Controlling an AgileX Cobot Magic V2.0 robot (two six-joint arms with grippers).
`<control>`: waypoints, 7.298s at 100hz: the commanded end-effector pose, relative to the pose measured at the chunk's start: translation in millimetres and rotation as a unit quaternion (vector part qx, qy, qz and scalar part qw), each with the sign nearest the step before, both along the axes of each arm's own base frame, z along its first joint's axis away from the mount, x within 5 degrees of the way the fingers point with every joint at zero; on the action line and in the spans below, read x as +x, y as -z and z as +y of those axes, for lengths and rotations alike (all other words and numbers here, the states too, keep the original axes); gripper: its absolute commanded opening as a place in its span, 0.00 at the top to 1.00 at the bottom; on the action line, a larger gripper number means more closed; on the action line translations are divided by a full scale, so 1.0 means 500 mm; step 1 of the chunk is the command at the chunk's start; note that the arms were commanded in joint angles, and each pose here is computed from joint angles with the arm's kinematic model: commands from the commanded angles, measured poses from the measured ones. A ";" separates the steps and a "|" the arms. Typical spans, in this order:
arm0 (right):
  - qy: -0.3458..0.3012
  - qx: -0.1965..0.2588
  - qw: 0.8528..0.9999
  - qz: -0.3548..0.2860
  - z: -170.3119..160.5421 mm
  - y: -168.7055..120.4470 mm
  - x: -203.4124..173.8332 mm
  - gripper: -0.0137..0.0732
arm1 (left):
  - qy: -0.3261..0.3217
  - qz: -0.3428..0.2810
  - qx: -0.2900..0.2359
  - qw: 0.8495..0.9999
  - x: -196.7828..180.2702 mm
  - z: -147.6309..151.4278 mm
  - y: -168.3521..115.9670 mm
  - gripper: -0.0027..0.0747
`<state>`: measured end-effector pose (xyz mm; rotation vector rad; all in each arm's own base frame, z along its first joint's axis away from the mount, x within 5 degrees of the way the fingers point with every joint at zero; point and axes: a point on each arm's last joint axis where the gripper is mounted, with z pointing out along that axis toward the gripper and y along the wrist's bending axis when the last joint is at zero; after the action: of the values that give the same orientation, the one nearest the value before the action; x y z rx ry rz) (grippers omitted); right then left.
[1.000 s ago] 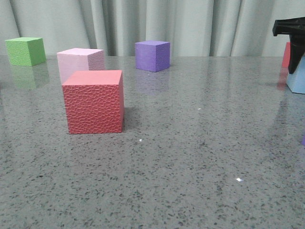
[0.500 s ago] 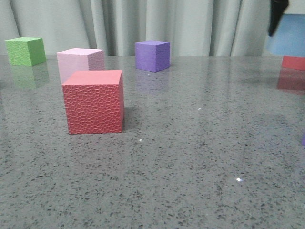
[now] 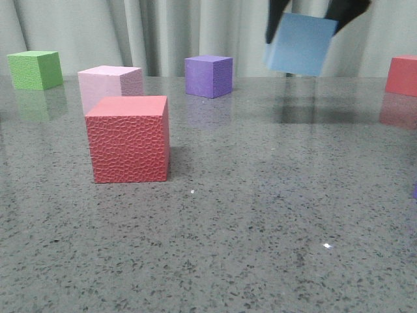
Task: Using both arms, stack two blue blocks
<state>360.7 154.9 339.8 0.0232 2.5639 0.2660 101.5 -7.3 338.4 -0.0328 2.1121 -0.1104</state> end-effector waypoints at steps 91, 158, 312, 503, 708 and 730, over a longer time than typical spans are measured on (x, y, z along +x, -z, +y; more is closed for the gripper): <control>-0.007 0.033 0.999 0.004 0.117 0.014 0.041 0.53 | -0.002 -0.047 -0.008 0.999 0.007 -0.001 -0.031 0.11; -0.006 0.025 0.999 0.031 0.125 0.050 0.052 0.35 | -0.002 -0.047 -0.008 0.999 0.007 -0.001 -0.031 0.11; -0.068 -0.041 0.989 -0.128 0.027 -0.236 -0.035 0.16 | -0.002 -0.047 -0.008 0.999 0.007 -0.001 -0.031 0.11; 0.074 -0.102 0.974 -0.189 -0.315 -0.095 -0.501 0.16 | -0.002 -0.061 -0.013 0.998 0.008 -0.001 -0.042 0.11; 0.070 -0.087 0.974 -0.198 -0.310 -0.097 -0.499 0.16 | 0.209 0.254 0.287 0.900 0.448 0.008 -0.101 0.11; 0.070 -0.087 0.974 -0.198 -0.310 -0.097 -0.499 0.16 | 0.247 0.254 0.318 0.879 0.446 0.008 -0.100 0.11</control>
<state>108.8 0.1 375.8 0.0924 2.2610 -0.0122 335.1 -3.6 368.8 0.9511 2.5795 0.3186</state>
